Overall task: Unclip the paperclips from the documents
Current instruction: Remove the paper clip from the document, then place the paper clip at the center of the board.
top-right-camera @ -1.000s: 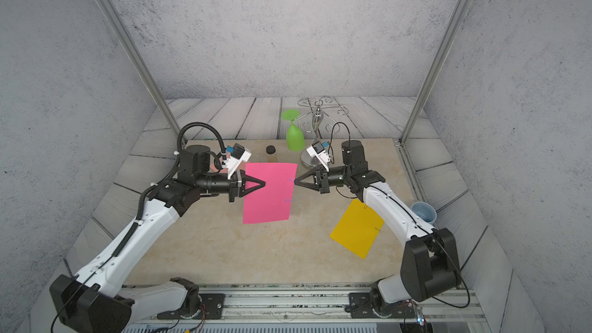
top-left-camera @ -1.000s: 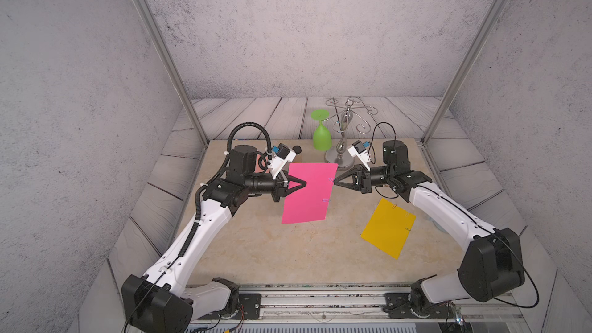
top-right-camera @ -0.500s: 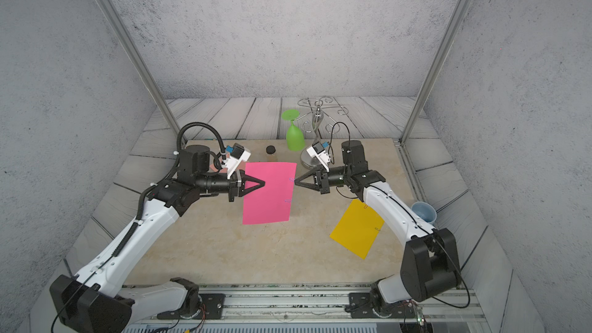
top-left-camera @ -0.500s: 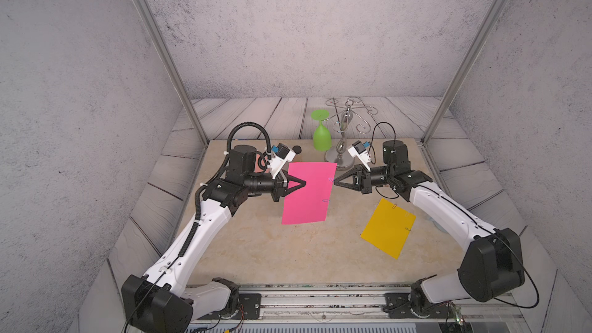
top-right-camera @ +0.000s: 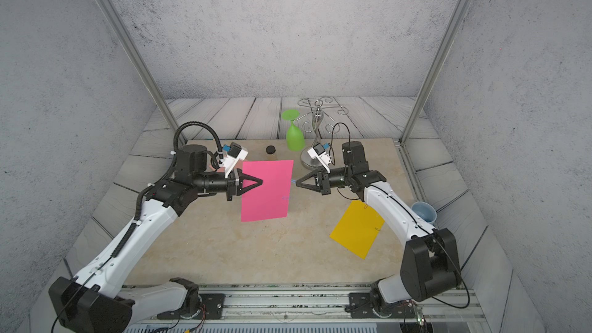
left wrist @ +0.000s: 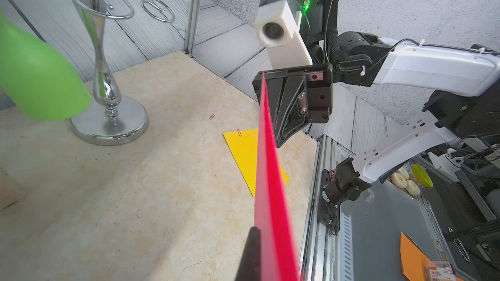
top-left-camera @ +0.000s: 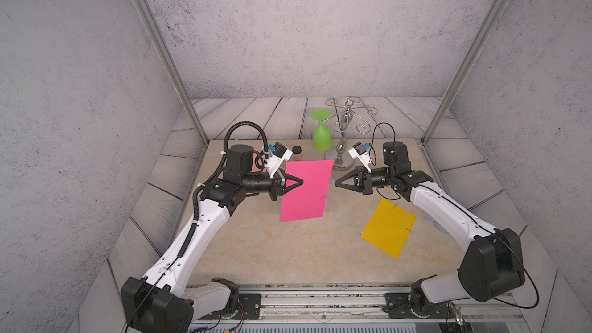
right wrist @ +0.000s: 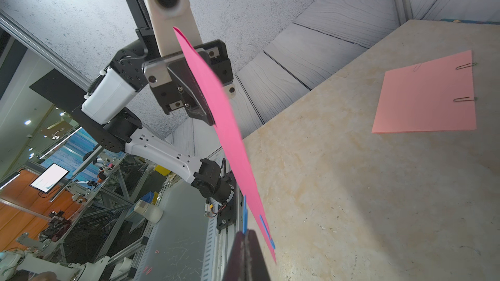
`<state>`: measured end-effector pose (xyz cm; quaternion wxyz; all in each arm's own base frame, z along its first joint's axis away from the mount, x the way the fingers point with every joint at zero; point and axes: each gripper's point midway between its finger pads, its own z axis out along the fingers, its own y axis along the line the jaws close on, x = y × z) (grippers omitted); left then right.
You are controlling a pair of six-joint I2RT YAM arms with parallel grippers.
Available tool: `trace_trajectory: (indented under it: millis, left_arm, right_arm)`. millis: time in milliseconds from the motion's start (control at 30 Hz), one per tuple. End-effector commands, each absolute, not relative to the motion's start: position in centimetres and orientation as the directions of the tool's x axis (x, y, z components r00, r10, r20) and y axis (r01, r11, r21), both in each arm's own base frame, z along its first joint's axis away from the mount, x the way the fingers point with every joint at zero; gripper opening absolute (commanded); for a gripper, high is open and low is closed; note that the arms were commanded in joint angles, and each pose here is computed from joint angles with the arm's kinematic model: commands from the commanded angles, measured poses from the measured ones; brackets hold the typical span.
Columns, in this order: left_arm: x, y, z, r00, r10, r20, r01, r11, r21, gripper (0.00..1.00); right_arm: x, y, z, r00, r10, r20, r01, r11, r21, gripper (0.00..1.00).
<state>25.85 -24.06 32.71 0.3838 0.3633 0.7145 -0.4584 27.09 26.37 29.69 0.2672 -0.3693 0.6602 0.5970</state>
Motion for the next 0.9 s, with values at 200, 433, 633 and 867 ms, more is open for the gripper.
trace_trajectory:
  millis: [200,433,633,867]
  left_arm:
    - [26.2,-23.3,32.5,-0.425,0.164,-0.89,0.866,0.359,-0.347,0.0]
    - [26.5,-23.4,32.0,-0.436,0.152,-0.887,0.858,0.366,-0.36,0.0]
    - [26.3,-23.3,31.8,-0.438,0.148,-0.887,0.856,0.369,-0.362,0.0]
    - [26.5,-23.3,31.4,-0.446,0.147,-0.883,0.853,0.369,-0.369,0.0]
  right_arm:
    - [31.3,23.5,26.6,-0.663,-0.125,-0.738,-0.742,0.244,0.625,0.0]
    - [37.5,16.4,19.9,-0.806,0.065,-0.588,-0.439,0.602,0.667,0.0]
    - [39.8,8.6,13.1,-0.875,0.188,-0.445,-0.119,0.809,0.576,0.0]
    - [42.4,3.7,8.0,-0.905,0.26,-0.338,0.073,0.875,0.478,0.0]
